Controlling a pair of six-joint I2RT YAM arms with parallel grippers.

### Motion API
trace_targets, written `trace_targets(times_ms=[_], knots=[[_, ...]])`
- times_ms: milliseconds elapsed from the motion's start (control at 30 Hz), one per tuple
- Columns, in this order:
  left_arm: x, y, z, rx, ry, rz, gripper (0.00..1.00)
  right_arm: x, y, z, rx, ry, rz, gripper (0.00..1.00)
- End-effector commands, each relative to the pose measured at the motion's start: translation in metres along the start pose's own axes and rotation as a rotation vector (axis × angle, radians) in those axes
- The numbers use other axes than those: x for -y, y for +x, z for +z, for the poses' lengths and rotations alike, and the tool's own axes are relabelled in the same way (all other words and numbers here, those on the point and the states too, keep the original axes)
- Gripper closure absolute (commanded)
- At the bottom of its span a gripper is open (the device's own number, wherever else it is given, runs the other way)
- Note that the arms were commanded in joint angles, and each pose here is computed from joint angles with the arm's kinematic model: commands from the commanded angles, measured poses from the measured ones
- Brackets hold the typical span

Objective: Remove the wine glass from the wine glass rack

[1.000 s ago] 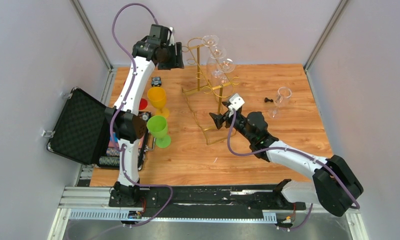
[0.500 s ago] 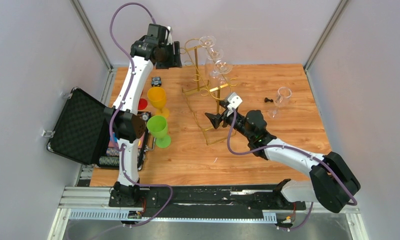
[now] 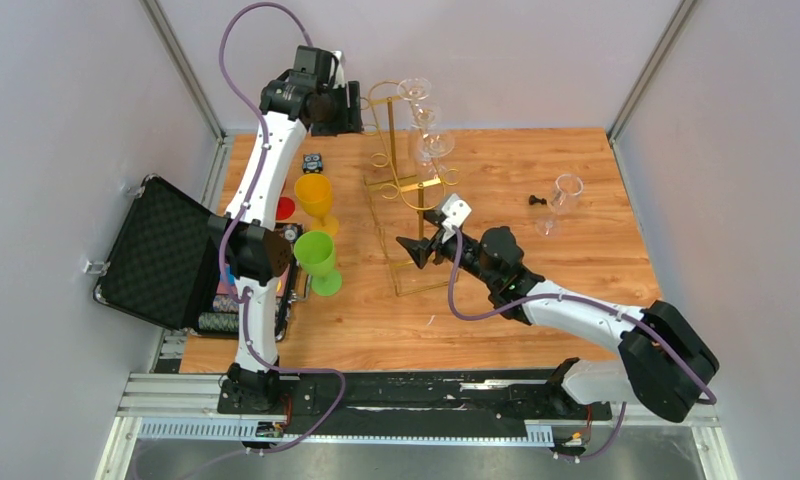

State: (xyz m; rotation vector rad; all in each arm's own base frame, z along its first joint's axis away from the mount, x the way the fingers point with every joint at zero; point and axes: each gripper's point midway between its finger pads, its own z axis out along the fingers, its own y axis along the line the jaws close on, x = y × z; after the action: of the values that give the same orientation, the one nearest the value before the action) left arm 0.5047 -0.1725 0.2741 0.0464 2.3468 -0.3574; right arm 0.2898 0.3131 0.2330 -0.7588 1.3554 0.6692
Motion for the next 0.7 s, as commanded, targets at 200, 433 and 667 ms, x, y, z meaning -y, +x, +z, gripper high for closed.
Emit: trace_targets(times_ms=[200, 433, 667], knots=[[0.003, -0.013, -0.012, 0.043, 0.016, 0.037, 0.28, -0.032, -0.029, 0.019, 0.073, -0.071, 0.001, 0.32], [0.004, -0.012, -0.015, 0.036, 0.023, 0.047, 0.28, -0.036, -0.029, 0.031, 0.05, -0.041, -0.001, 0.32], [0.002, -0.01, -0.022, 0.036, 0.017, 0.058, 0.29, -0.019, -0.035, 0.019, 0.028, 0.061, -0.016, 0.28]])
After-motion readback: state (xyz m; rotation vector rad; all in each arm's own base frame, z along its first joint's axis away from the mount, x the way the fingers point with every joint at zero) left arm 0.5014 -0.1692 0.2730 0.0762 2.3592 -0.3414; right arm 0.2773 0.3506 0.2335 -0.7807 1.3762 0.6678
